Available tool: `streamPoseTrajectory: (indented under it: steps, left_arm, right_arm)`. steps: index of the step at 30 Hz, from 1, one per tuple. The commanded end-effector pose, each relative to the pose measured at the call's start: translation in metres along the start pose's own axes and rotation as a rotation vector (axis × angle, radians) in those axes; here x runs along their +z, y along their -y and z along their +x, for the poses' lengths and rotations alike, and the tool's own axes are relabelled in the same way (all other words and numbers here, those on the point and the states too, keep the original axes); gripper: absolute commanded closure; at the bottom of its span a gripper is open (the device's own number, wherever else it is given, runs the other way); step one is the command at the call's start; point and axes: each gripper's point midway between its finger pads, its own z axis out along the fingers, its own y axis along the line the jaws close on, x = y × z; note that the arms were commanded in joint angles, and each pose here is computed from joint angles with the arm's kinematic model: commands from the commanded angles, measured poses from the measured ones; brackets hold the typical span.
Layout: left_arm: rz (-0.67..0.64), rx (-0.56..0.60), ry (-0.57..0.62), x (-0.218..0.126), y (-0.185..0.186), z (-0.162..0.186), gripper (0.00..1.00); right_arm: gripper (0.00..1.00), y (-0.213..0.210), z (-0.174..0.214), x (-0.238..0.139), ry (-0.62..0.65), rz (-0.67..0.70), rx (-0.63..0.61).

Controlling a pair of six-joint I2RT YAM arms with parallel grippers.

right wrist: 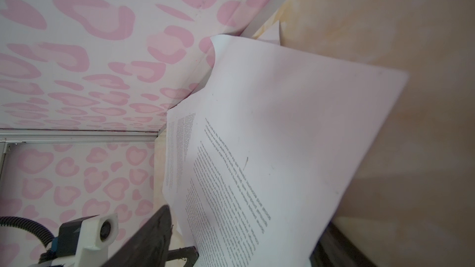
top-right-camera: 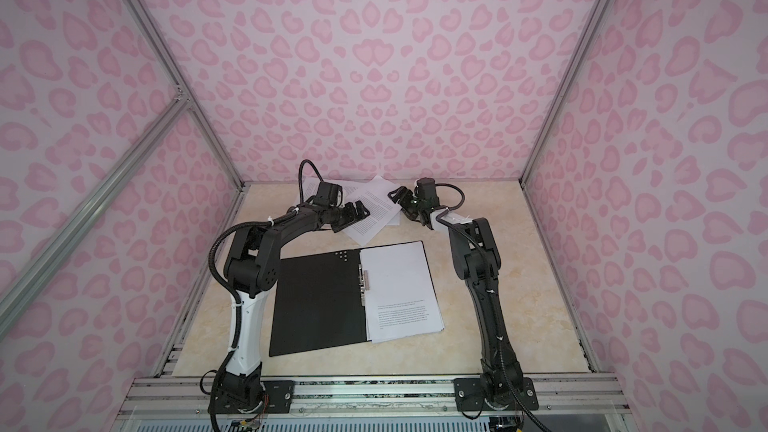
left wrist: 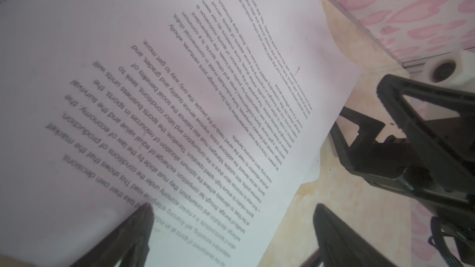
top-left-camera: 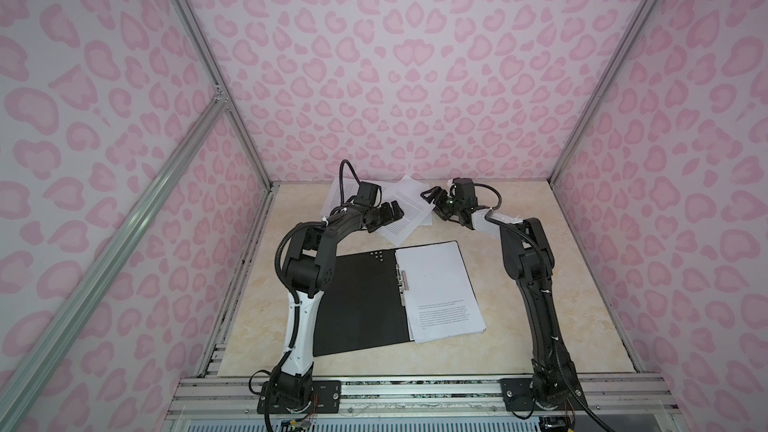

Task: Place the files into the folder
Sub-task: 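Grasp a text sheet's edge with the right gripper while the left steadies it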

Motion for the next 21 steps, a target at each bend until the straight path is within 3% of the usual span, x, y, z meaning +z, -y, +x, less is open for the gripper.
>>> streamPoseTrajectory:
  steps: [1,14,21]
  left_arm:
    - [-0.089,-0.152,-0.143,0.003,-0.024,0.045,0.02]
    - [-0.034,-0.175,-0.157,0.005,0.002,0.055,0.02]
    - [0.014,-0.167,-0.129,-0.009,0.021,0.041,0.02]
  right_arm:
    - [0.24,-0.012,0.01,0.006,-0.012,-0.049,0.005]
    - [0.44,-0.008,0.031,0.004,0.019,0.071,-0.01]
    - [0.5,-0.008,0.029,-0.001,0.034,0.065,0.013]
